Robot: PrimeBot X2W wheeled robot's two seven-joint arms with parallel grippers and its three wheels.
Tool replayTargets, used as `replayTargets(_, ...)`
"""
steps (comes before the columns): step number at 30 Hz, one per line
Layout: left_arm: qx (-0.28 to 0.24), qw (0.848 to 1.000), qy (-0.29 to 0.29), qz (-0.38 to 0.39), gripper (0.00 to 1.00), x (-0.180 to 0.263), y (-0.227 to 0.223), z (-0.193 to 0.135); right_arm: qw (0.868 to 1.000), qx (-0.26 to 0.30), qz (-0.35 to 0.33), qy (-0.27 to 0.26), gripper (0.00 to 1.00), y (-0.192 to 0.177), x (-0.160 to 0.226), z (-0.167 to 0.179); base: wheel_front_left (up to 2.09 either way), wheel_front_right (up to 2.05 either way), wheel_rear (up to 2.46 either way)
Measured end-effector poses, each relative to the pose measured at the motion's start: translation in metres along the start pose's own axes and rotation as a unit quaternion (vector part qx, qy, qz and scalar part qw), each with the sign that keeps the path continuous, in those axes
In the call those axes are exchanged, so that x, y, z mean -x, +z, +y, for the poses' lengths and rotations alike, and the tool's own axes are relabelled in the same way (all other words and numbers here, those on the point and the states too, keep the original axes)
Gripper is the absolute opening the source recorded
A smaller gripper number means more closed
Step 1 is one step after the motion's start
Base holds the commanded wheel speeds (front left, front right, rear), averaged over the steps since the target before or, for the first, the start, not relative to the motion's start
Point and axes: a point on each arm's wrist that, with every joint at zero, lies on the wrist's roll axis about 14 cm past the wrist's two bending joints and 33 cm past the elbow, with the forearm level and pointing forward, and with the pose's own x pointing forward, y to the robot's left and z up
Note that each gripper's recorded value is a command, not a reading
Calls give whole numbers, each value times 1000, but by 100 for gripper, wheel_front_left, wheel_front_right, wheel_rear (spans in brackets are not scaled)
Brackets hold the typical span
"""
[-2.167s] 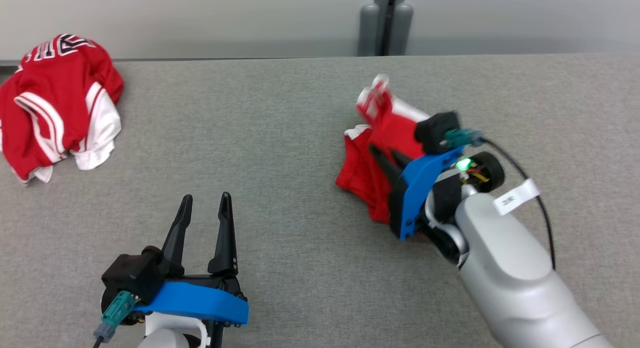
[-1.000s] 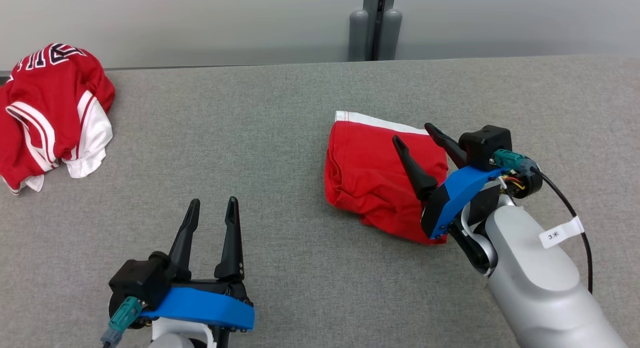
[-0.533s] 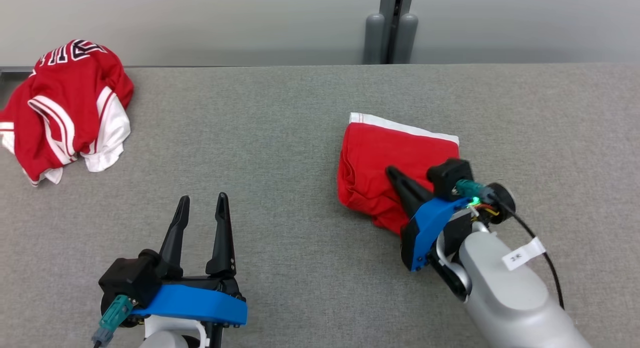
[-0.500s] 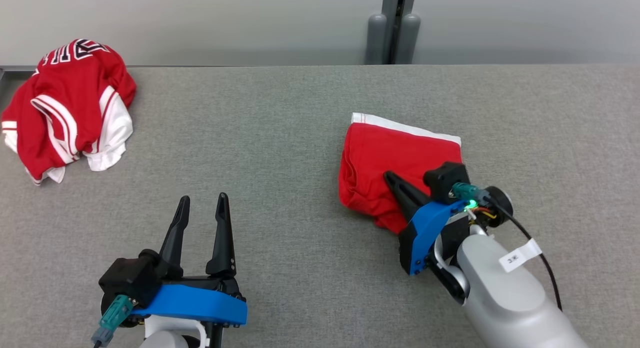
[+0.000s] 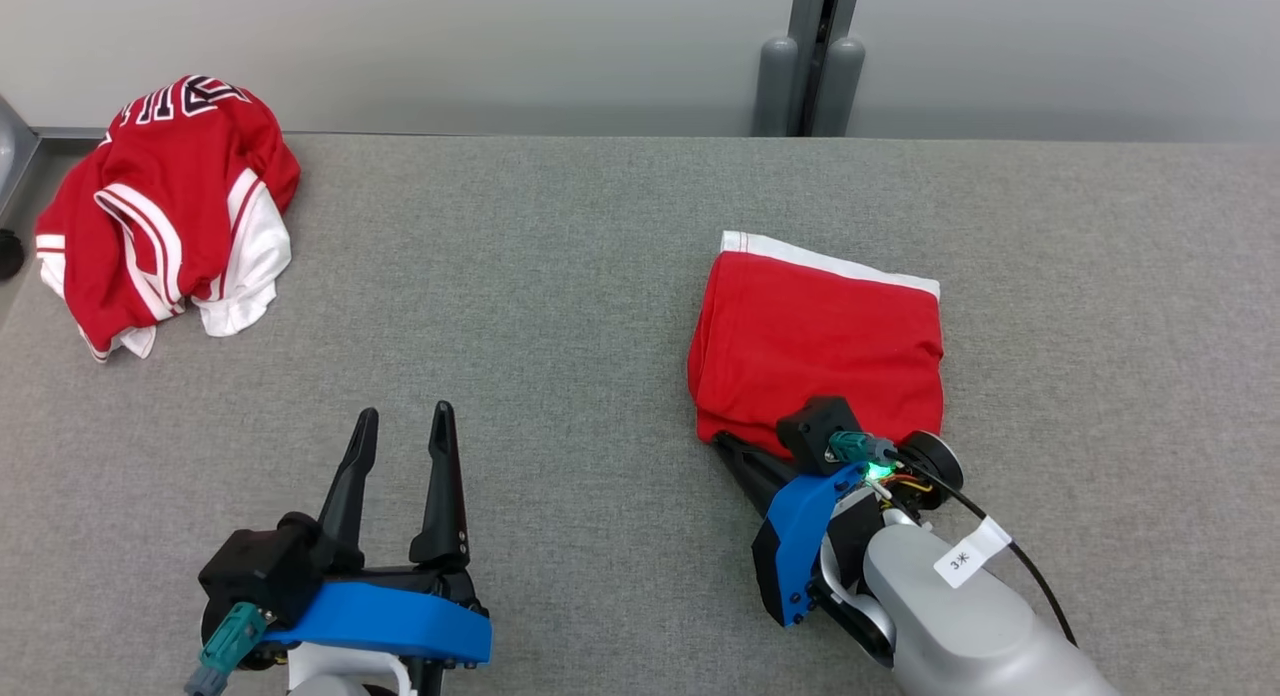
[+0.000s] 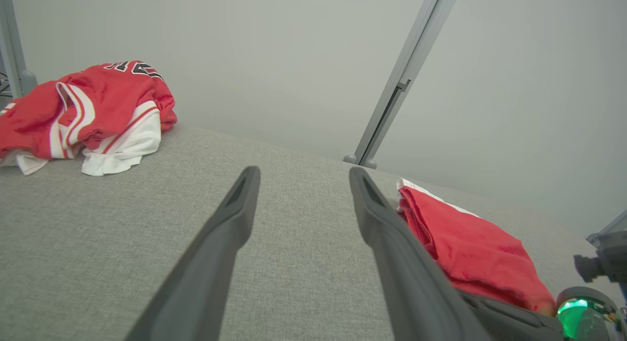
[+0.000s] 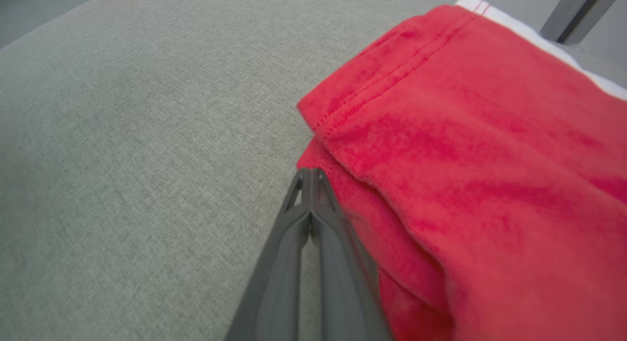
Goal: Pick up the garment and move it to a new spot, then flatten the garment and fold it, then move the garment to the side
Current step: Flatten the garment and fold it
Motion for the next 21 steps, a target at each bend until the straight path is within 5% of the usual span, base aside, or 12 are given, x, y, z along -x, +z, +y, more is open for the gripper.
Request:
replayTargets(6, 0, 1000, -6, 4, 100, 0, -3, -4, 999, 10, -33, 9, 2, 10, 6, 6, 0, 0, 0)
replayTargets(8, -1, 1000, -8, 4, 100, -1, -3, -5, 999, 13, -51, 13, 24, 18, 8, 9, 0, 0, 0)
replayTargets(11, -9, 1000, -14, 0, 100, -3, -1, -7, 996, 11, -83, 12, 40, 33, 13, 10, 0, 0, 0)
replayTargets(12, -15, 1000, -15, -2, 100, -3, 0, -7, 995, 8, -94, 9, 58, 39, 14, 8, 0, 0, 0)
replayTargets(13, -17, 1000, -16, -5, 100, -4, 2, -7, 994, 5, -106, 5, 100, 45, 17, 6, 0, 0, 0)
replayTargets(21, -31, 999, -25, -26, 100, -9, 13, -13, 983, -25, -173, -60, 100, 67, 49, -23, 0, 0, 0)
